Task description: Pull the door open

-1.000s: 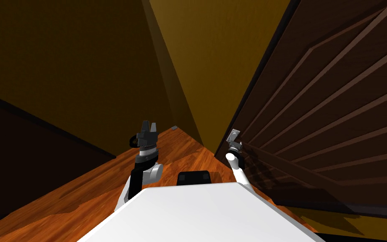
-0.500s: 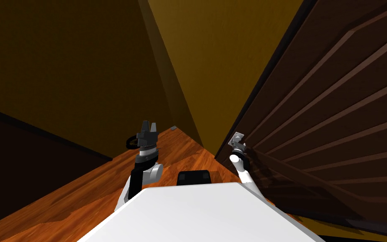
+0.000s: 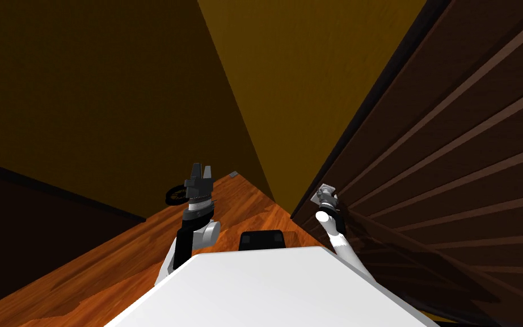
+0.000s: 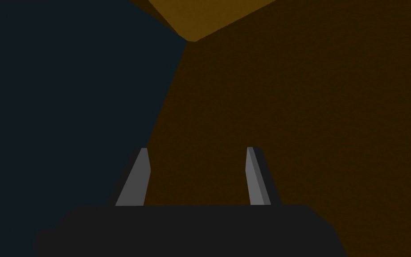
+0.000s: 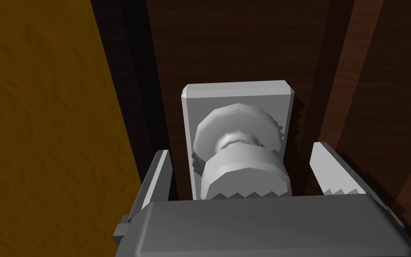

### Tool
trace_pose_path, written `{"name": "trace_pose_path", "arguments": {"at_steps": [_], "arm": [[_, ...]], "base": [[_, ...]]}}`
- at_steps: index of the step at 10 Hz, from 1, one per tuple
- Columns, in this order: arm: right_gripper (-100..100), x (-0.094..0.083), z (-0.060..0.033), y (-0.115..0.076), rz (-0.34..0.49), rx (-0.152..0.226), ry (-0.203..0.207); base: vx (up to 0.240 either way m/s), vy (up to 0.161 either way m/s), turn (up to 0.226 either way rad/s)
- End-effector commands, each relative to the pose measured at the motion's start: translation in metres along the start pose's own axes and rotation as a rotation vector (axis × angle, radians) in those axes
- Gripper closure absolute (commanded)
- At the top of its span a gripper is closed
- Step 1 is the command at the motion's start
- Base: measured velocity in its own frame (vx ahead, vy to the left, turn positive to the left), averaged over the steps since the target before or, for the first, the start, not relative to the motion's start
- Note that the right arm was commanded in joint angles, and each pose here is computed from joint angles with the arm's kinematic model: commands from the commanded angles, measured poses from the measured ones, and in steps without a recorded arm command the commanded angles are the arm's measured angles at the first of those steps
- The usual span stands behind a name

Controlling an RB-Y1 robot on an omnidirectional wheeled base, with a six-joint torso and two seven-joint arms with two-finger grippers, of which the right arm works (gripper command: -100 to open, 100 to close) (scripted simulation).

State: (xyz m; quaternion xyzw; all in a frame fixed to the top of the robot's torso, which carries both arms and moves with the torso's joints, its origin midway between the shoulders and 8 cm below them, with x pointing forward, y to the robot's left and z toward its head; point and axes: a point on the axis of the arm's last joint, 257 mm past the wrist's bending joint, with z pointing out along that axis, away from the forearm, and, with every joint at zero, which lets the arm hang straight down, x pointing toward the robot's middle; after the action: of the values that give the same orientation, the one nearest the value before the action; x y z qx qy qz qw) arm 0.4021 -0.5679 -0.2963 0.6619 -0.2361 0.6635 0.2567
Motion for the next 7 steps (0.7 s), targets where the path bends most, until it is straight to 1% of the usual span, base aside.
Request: {"name": "trace_pose_path", "arguments": {"at_steps": [1, 6, 7], "arm": [[100, 0.0, -0.0003, -0.001, -0.002, 0.0, 0.0], [100, 0.0, -0.0003, -0.001, -0.002, 0.0, 0.0], [100, -0.001, -0.0026, -0.013, 0.0, 0.029, -0.005]], "base": [[-0.008, 0.003, -0.001], [-0.013, 0.003, 0.003], [-0.132, -0.011, 0.052]]}}
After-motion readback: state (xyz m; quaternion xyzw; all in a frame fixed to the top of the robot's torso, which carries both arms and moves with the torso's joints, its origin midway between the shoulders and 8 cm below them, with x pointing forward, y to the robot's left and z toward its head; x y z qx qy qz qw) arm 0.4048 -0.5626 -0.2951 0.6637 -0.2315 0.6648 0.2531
